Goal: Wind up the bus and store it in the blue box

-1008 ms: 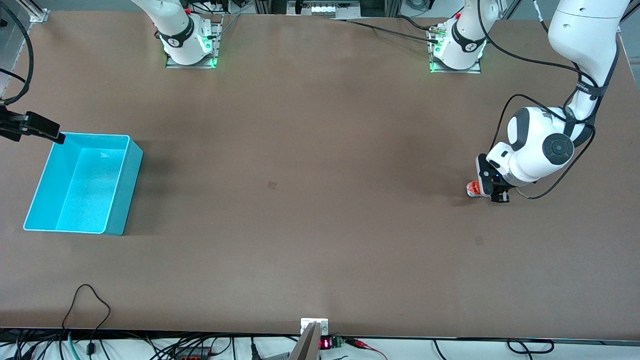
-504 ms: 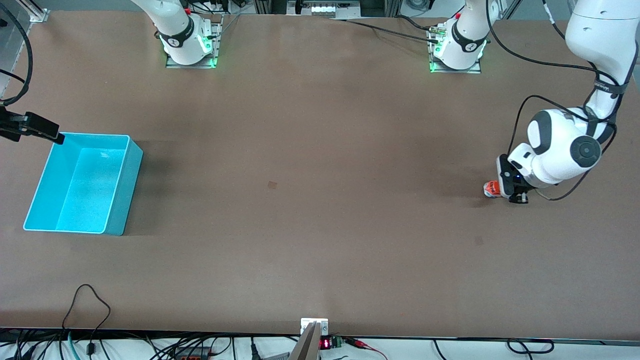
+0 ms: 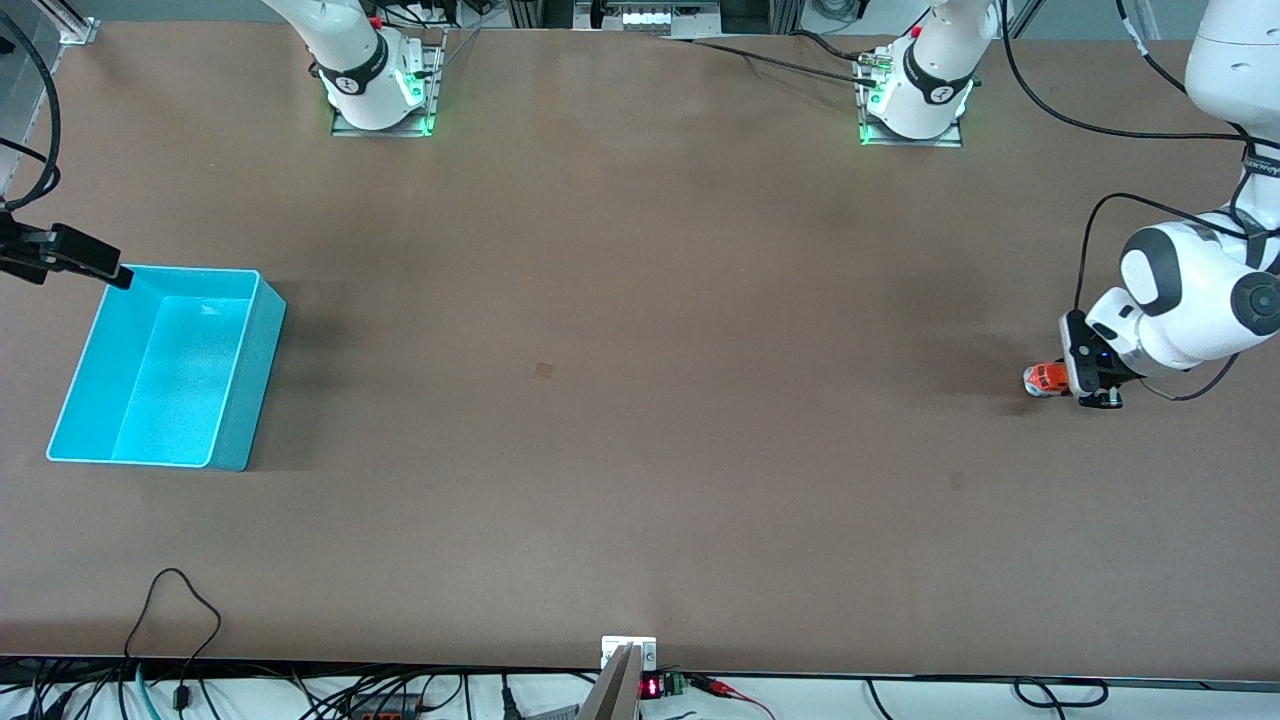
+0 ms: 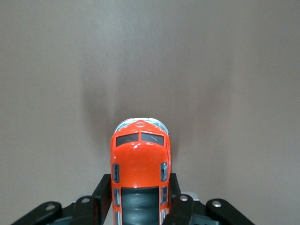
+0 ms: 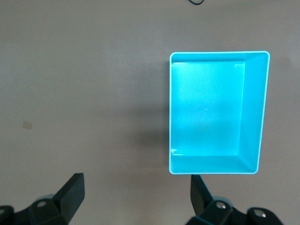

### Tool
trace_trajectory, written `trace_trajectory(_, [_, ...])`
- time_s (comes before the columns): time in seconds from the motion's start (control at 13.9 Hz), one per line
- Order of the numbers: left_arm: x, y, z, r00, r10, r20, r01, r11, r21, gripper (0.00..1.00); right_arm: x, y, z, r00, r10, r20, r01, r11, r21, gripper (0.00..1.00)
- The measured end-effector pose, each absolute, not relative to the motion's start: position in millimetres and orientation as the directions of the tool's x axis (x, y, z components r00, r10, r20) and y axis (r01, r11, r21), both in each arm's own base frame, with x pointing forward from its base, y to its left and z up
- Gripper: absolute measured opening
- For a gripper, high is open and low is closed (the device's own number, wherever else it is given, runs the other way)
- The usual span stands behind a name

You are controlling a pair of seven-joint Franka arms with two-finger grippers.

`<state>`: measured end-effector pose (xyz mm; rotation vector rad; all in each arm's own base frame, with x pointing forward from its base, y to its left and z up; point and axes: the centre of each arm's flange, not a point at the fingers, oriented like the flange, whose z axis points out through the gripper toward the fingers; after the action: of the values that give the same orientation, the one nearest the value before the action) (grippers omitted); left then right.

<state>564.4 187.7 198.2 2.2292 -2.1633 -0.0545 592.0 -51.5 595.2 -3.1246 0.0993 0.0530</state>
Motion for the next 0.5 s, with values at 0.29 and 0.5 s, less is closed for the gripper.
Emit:
trace_trajectory(0.29, [558,190,178,0.006,-1.000,0.021,-0.994,-0.003,0.110,0.66,592,-51,595,0.997,-0.063,-0.034,-0.064,-0.998,-0.014,1.00])
trace_trajectory(0.5, [562,188,178,0.000,-0.999,0.042,-0.984,0.007,0.175,0.94,592,-51,595,0.997,-0.063,-0.034,-0.064,-0.998,-0.014,1.00])
